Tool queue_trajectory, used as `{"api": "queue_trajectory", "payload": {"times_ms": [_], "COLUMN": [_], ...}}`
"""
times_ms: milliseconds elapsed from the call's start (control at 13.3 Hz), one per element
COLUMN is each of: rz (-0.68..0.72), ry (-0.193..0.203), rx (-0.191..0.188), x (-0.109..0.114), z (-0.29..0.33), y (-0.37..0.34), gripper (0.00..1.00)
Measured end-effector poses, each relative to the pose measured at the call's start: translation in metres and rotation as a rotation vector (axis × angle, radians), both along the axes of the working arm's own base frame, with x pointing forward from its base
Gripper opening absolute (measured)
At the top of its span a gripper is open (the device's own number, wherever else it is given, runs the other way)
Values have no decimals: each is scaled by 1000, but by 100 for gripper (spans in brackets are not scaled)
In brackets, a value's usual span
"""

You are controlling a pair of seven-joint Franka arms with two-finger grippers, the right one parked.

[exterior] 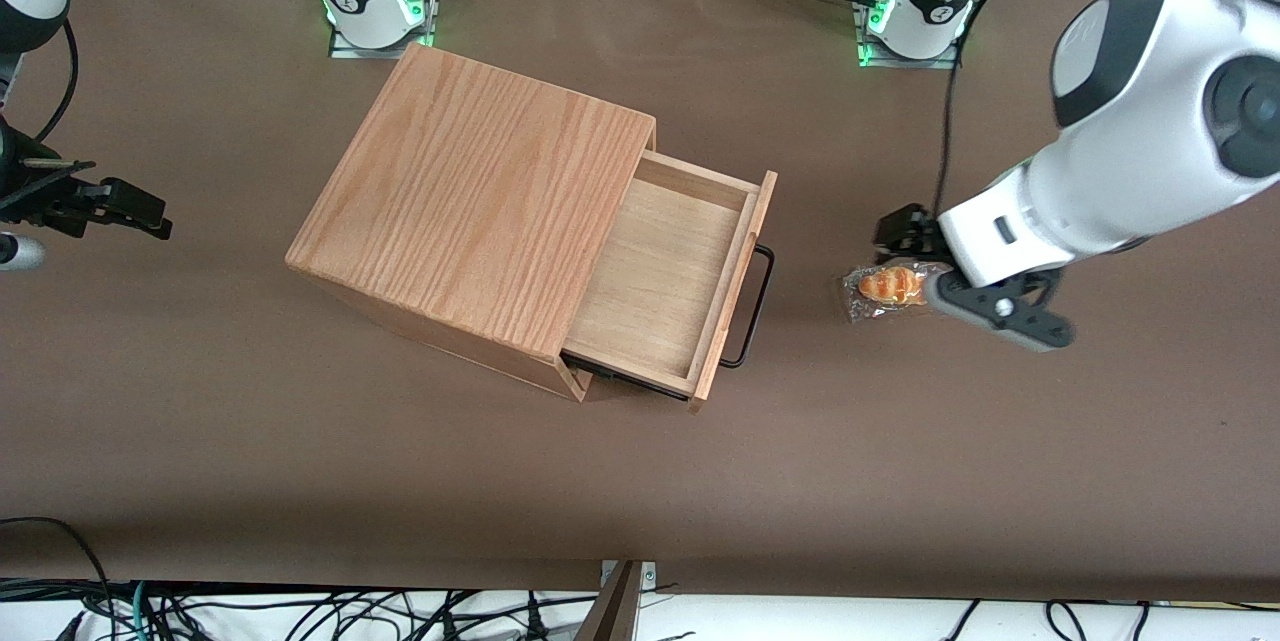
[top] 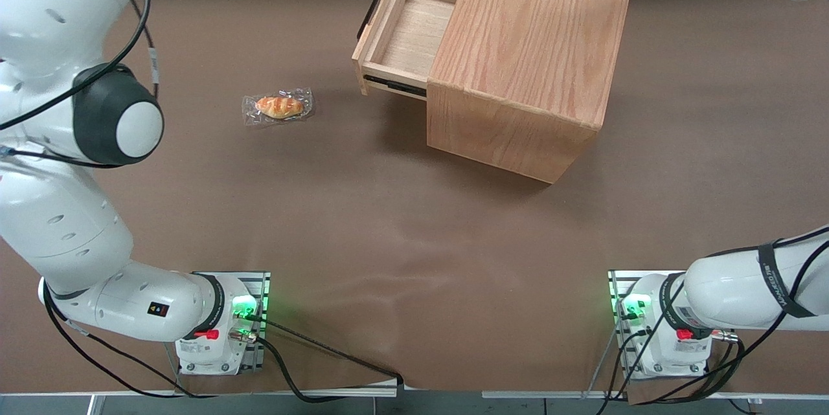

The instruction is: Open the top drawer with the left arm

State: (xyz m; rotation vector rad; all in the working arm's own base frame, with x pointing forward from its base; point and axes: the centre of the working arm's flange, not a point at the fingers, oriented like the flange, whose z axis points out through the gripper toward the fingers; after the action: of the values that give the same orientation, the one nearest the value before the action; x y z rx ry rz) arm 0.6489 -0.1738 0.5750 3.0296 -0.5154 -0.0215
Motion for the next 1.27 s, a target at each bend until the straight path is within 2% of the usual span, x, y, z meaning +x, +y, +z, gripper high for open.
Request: {"api": "queue_trajectory", "payload": {"times_ms": [75,150,375,450,600,675,900,1275], "rz": [2,8,66,103,182,207,220,205], "ry": [-23,-34,7,16,23,23,34,31], "rx": [47,72,101,96,47,39,60,71], "x": [-7,-15,-31,-35,-46,-55,-82,-91], "z": [17,32,54,54,41,29,3,-2], "y": [8,15,54,70,108,123,131,121], "gripper": [100,100,100,100,100,100,100,100]}}
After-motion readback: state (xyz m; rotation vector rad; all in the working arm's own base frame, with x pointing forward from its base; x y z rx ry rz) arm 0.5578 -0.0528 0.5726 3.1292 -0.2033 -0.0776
